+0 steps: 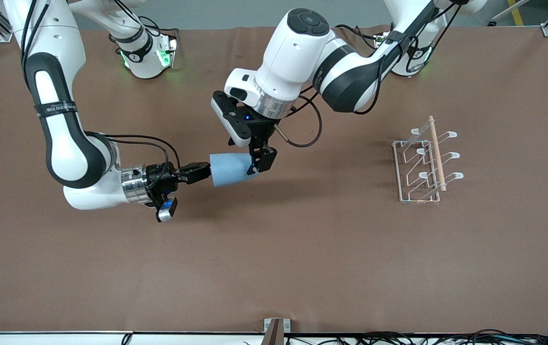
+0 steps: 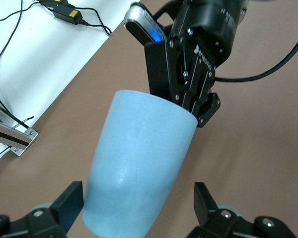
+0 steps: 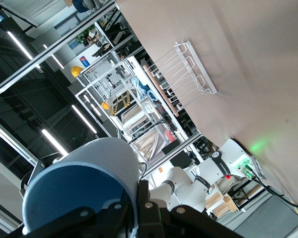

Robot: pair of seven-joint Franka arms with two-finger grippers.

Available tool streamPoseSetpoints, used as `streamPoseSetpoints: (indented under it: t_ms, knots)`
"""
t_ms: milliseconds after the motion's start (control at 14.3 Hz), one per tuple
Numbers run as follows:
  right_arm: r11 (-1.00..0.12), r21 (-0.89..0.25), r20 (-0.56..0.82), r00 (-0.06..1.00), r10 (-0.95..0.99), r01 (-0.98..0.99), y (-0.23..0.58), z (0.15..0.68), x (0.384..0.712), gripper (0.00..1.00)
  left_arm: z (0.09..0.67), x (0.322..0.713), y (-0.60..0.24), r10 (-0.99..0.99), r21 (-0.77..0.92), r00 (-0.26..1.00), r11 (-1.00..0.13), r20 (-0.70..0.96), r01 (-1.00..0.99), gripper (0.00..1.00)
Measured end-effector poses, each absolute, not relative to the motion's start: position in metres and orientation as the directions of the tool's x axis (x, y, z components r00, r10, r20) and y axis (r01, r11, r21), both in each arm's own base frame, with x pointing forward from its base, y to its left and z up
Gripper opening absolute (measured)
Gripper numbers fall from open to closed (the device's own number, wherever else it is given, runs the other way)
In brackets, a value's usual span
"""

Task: Hang cup on cup holder
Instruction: 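Grasp the blue cup's base with the left gripper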

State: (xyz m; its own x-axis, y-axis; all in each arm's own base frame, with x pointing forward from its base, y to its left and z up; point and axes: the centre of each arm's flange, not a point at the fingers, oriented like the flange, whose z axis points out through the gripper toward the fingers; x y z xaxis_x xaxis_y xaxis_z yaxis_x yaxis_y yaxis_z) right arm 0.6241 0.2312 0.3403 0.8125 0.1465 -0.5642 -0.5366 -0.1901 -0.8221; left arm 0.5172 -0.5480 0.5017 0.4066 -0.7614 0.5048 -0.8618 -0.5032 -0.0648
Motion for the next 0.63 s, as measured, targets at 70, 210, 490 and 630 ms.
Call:
streamPoseSetpoints:
  t_ms: [70, 210, 490, 630]
  knots:
    - [-0.19, -0.822, -0.565, 0.812, 0.146, -0.537, 0.231, 0.34, 0.624, 0.05, 0.496, 0.519, -0.55, -0.763, -0.074, 0.398, -0.5, 0.51, -0.863, 0.98]
    - [-0.19, -0.822, -0.565, 0.812, 0.147, -0.537, 0.231, 0.34, 0.624, 0.05, 0.484, 0.522, -0.554, -0.766, -0.088, 0.379, -0.489, 0.519, -0.868, 0.96]
    - [-0.194, -0.819, -0.569, 0.81, 0.143, -0.541, 0.228, 0.337, 0.625, 0.05, 0.477, 0.522, -0.557, -0.791, -0.129, 0.335, -0.456, 0.512, -0.88, 0.81]
    - [-0.195, -0.819, -0.569, 0.81, 0.143, -0.54, 0.228, 0.337, 0.624, 0.06, 0.477, 0.522, -0.557, -0.793, -0.13, 0.334, -0.455, 0.51, -0.881, 0.81]
